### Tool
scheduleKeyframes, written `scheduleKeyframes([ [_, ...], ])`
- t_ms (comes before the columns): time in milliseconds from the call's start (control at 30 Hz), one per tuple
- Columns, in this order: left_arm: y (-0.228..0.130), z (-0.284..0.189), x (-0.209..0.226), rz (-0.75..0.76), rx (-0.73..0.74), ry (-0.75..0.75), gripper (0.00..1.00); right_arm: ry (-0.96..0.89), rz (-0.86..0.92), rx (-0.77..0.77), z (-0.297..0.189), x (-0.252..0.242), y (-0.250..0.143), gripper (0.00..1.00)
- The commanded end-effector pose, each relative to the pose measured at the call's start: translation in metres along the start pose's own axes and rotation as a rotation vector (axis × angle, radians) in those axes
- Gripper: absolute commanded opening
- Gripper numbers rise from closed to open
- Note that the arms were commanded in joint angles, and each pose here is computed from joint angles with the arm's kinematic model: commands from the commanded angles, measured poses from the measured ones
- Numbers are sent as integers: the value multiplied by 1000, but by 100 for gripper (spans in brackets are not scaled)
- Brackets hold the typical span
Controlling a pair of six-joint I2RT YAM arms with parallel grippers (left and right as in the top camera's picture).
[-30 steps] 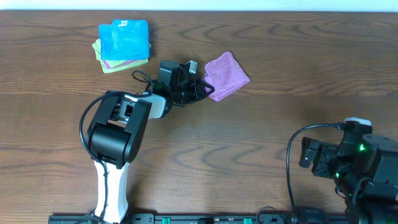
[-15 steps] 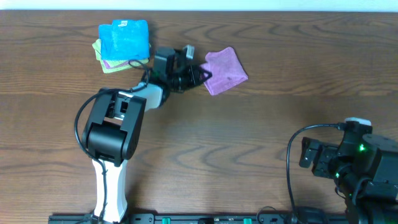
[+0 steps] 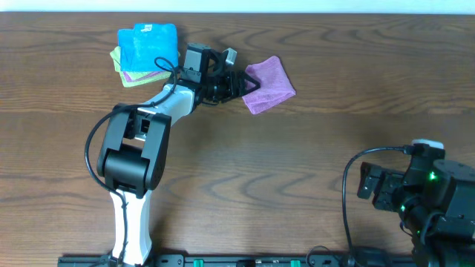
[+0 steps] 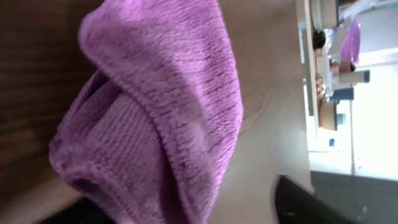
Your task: Fold the cloth
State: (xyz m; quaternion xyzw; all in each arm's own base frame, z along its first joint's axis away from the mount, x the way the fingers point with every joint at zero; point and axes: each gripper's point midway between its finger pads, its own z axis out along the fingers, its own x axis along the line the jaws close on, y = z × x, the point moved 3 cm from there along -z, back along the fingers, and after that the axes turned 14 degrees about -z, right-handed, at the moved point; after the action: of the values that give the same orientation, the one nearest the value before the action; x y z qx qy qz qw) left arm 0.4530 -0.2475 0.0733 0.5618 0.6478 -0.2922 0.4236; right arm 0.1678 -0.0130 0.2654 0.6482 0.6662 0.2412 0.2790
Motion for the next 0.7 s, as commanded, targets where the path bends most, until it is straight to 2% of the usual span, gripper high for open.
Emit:
scheduleKeyframes([
  [0,2,0,2,53,3,11,86,3,19,-5,-1,0,0,99],
  [133,0,0,12,28,-2,60,96,3,19,-5,-1,0,0,99],
  [200,-1,-2,16,35,6,69,98,3,19,-5,-1,0,0,99],
  [500,-16,-5,25,-6,73,87,96,3,19,-6,-1,0,0,99],
  [667,-24,0,27,1,81,46,95,3,19,-8,-1,0,0,99],
])
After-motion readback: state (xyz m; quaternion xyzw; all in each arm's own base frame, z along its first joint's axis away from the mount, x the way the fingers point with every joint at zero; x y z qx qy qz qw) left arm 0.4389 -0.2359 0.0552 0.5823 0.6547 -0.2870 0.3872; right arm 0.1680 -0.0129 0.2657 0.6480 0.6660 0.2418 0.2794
